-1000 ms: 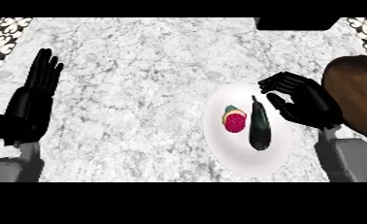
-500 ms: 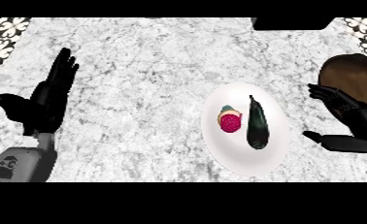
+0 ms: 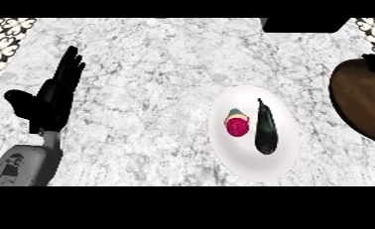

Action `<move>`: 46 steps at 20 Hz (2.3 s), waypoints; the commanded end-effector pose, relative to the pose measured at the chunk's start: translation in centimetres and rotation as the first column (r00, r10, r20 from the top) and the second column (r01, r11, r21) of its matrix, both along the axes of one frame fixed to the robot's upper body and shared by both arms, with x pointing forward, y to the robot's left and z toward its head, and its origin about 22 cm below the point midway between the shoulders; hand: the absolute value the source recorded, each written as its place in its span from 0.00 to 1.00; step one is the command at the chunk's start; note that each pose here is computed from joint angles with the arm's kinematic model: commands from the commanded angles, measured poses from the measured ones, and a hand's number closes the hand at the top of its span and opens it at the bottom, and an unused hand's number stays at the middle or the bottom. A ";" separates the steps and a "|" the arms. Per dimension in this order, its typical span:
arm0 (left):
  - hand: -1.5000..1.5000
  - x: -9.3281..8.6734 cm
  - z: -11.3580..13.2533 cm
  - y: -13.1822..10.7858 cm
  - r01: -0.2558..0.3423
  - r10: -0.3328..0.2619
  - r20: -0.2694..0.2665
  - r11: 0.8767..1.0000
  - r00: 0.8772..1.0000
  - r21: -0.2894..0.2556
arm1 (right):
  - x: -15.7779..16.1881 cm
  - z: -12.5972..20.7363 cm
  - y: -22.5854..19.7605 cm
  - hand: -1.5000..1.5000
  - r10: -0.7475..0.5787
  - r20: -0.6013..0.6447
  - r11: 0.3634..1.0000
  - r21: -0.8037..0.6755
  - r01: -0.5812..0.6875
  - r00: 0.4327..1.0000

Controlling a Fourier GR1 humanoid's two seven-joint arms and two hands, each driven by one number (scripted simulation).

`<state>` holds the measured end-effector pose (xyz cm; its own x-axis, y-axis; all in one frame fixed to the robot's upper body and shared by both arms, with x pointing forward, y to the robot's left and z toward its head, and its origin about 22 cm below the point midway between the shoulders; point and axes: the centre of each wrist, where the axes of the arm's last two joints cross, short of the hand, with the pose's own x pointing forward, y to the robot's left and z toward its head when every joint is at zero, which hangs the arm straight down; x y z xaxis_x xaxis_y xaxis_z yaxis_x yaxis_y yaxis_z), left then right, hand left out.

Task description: Pick the eggplant from the plate and place it in the pan

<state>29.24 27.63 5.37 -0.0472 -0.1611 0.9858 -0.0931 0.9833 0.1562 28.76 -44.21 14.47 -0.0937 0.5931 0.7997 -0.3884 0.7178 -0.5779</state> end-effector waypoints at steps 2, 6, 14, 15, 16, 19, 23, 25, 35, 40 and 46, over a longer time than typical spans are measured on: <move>0.50 0.5 0.7 -0.1 0.001 -0.001 -0.003 1.000 1.000 0.007 | 4.2 3.5 2.5 0.00 0.029 -0.044 0.996 -0.086 -0.033 0.999; 0.50 1.0 0.5 -1.3 0.006 -0.007 -0.007 1.000 1.000 -0.013 | 5.6 6.2 4.2 0.00 0.059 0.001 0.989 -0.136 -0.058 0.998; 0.50 0.0 -1.2 -0.5 -0.009 0.009 -0.007 1.000 1.000 -0.001 | 7.4 4.3 10.9 0.00 0.161 -0.091 0.985 -0.047 -0.166 0.983; 0.50 -0.2 -1.1 0.1 -0.008 0.008 -0.002 1.000 1.000 -0.004 | 6.8 4.9 9.1 0.00 0.177 -0.093 0.981 -0.058 -0.183 0.980; 0.50 -0.4 -1.5 0.3 -0.017 0.017 -0.018 1.000 1.000 -0.005 | 6.1 4.5 10.0 0.00 0.208 -0.108 0.976 -0.042 -0.214 0.972; 0.50 -0.5 0.2 0.5 -0.002 0.002 0.012 1.000 1.000 0.006 | 6.8 2.3 12.0 0.00 0.207 -0.101 0.976 -0.047 -0.212 0.973; 0.50 -0.5 0.2 0.3 -0.015 0.015 -0.017 1.000 1.000 -0.006 | 5.7 2.5 14.2 0.00 0.152 -0.165 0.978 -0.118 -0.173 0.974; 0.50 -0.7 -0.2 0.5 -0.011 0.011 0.004 1.000 1.000 -0.001 | 6.3 4.1 14.3 0.00 0.136 -0.188 0.977 -0.137 -0.163 0.973; 0.50 0.0 -1.9 -0.8 -0.014 0.014 0.001 1.000 1.000 -0.003 | 4.8 -2.9 13.5 0.00 0.069 -0.257 0.969 -0.212 -0.126 0.964; 0.50 0.6 -1.7 -0.5 -0.010 0.010 -0.003 1.000 1.000 0.002 | 5.9 -4.7 14.8 0.00 0.130 -0.323 0.958 -0.202 -0.202 0.937; 0.50 -0.6 0.8 0.0 -0.010 0.010 0.006 1.000 1.000 0.004 | 6.8 -4.3 14.9 0.00 0.187 -0.328 0.941 -0.212 -0.265 0.926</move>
